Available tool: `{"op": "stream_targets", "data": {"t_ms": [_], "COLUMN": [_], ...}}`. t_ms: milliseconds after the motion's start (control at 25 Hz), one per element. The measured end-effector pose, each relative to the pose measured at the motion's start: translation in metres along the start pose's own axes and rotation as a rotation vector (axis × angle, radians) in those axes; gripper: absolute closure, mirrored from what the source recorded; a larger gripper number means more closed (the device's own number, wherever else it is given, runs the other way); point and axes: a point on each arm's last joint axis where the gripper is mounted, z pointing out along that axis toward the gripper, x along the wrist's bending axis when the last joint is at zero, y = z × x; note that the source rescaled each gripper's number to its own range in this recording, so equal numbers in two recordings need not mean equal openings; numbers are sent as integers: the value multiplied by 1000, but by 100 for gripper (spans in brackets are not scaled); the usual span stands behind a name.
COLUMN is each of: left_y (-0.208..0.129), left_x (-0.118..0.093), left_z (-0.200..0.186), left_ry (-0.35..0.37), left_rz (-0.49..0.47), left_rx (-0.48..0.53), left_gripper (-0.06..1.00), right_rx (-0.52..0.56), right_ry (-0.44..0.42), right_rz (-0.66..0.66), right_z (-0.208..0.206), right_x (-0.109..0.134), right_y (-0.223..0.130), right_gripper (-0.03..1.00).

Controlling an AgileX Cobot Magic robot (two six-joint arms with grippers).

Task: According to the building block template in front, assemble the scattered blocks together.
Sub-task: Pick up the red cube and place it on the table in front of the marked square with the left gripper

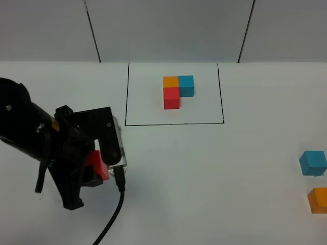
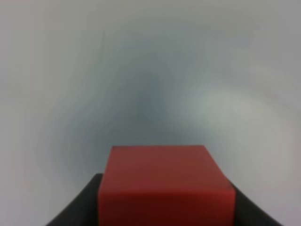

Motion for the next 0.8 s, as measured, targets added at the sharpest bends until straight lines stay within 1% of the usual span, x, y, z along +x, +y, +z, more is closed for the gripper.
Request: {"op": "stream_targets", "data": {"t_ms": [160,360,560,800], "left_y": [18,34,36,36], "left_x": [8,13,18,24], "left_z": [9,34,64,93], "left_ry": [-7,-53,-104,-114], "left_rz": [14,37,31,32], "left_rx": [-4,28,82,112], "left_gripper": [43,43,43,43], "right_rx": [0,0,0,0], "right_ry": [0,0,0,0], "right_rz": [0,0,0,0], "right_z": [0,0,0,0], "right_x": [0,0,0,0], "right_y": [0,0,0,0], "right_gripper": [97,97,97,97]}}
